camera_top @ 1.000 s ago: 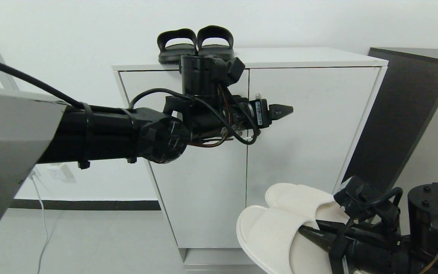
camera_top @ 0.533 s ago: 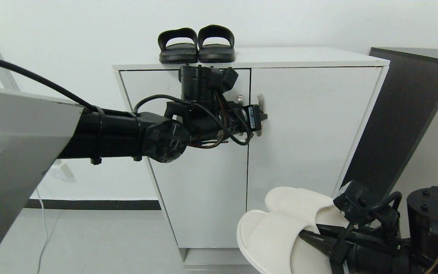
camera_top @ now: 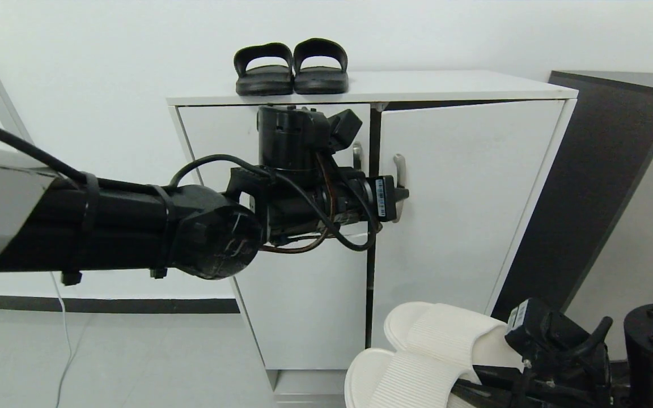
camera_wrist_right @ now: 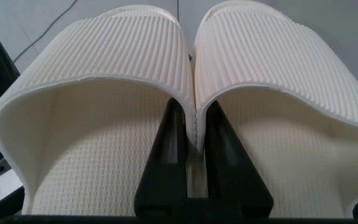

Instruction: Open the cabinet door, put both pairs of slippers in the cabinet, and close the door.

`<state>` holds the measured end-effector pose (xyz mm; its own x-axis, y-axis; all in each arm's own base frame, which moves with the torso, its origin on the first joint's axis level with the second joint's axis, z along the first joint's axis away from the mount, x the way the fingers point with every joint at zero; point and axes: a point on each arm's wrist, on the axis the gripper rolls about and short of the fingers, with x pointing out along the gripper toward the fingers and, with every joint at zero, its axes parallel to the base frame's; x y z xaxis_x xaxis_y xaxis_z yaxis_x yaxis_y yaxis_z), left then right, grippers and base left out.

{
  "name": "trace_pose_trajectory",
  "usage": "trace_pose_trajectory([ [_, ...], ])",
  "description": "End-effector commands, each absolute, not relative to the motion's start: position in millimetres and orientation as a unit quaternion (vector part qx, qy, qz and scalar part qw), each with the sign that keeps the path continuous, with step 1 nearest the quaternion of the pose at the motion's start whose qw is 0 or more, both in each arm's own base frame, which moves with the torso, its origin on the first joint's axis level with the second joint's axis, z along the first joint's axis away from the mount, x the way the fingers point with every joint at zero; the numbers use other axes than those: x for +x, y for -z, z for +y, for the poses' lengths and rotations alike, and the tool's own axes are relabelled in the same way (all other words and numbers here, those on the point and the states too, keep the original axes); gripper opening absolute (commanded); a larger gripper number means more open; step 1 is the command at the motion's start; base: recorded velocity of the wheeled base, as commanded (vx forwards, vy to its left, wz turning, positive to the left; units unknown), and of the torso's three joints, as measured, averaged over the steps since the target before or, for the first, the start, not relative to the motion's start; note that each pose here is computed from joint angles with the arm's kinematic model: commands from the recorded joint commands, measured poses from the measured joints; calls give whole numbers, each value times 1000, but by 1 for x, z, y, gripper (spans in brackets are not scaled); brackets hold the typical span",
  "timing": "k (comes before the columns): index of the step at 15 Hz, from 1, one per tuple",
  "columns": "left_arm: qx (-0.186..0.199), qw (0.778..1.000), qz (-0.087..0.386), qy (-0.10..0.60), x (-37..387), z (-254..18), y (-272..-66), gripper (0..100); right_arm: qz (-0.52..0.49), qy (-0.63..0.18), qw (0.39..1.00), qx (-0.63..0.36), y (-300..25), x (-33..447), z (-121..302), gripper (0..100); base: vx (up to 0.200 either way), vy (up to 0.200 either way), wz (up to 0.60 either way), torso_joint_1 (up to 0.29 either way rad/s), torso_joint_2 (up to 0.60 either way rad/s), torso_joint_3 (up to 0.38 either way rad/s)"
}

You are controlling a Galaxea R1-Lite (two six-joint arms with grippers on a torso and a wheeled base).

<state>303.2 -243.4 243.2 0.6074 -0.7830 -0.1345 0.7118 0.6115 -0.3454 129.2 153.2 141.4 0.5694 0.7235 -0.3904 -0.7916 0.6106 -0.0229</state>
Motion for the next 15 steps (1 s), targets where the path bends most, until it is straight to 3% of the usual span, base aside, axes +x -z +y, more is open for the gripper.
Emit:
trace_pose_trajectory([
  [1, -130, 887, 132, 422, 293, -235, -247, 0, 170, -432, 880, -96, -143, 128, 152, 0, 0, 0, 0, 0, 0, 0],
  [5, -130, 887, 137, 421, 276, -222, -242, 0, 173, -432, 880, -98, -141, 127, 152, 0, 0, 0, 0, 0, 0, 0],
  [8, -145, 887, 129, 420, 263, -208, -252, 0, 174, -432, 879, -98, -141, 128, 152, 0, 0, 0, 0, 0, 0, 0],
  [15, -160, 901, 112, 387, 295, -197, -256, 0, 171, -431, 881, -98, -142, 127, 151, 0, 0, 0, 0, 0, 0, 0],
])
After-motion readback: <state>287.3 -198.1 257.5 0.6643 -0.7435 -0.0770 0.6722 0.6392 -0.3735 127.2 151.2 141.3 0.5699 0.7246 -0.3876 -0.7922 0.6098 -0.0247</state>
